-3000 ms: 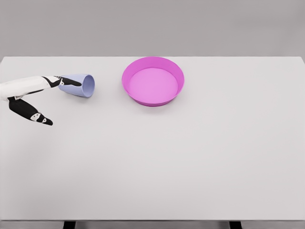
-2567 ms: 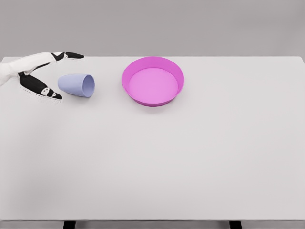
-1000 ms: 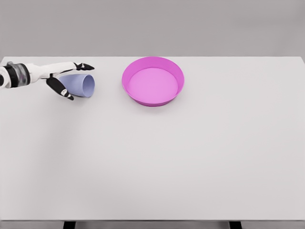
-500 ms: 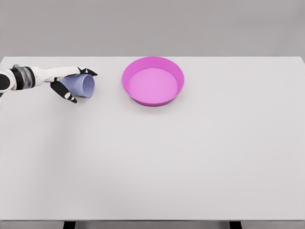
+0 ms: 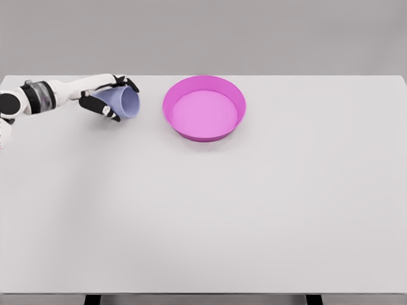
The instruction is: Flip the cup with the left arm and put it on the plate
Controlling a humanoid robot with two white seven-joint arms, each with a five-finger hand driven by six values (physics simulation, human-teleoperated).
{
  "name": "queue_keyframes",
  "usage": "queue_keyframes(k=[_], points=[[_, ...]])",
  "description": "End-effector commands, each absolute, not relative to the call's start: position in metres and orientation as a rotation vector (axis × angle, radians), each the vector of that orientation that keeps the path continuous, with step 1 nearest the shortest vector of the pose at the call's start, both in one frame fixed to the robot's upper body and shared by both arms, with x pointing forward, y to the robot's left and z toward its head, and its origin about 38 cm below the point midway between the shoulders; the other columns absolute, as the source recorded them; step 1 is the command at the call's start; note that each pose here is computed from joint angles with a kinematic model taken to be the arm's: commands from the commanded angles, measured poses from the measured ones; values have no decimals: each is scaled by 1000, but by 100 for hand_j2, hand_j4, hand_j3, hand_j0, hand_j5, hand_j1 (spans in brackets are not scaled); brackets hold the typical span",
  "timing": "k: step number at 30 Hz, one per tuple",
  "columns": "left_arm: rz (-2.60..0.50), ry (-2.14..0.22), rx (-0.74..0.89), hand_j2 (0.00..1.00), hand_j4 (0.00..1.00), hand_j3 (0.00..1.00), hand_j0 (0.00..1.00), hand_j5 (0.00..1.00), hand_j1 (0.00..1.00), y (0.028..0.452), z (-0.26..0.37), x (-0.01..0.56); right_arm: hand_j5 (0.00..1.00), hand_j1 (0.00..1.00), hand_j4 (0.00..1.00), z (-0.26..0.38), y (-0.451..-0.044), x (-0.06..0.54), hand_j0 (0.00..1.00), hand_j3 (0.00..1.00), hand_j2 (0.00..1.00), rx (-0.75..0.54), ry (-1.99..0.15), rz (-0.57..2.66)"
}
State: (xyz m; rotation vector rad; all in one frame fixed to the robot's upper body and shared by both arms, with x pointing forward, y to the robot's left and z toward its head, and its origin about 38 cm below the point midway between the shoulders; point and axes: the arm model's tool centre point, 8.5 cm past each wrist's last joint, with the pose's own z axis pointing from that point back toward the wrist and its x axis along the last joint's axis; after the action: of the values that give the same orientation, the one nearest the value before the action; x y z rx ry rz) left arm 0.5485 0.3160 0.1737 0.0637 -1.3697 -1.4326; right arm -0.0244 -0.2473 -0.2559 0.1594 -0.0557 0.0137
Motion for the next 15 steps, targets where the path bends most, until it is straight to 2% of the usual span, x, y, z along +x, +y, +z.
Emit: queue_keyframes(k=[1,9,14,15], points=[[-1377,-1469,-7,51,51,51,51,51,51,295,185,552,100,100,100,-256,-247,-24,100,100,100,160,-56,14],[-1247,-1641,-224,50,50,50,50,50,50,232,198,556,100,100,100,-256,-247,-24,100,100,100,160,-56,14],[-1188,-1691,-271,49,49,49,49,49,49,225,208,559,100,100,100,-256,-247,-24,100,100,100,160,-56,14],[-1150,-1714,-325,48,48,48,48,48,48,211,208,558,100,100,100,-256,-247,-24,100,100,100,160,-56,14]])
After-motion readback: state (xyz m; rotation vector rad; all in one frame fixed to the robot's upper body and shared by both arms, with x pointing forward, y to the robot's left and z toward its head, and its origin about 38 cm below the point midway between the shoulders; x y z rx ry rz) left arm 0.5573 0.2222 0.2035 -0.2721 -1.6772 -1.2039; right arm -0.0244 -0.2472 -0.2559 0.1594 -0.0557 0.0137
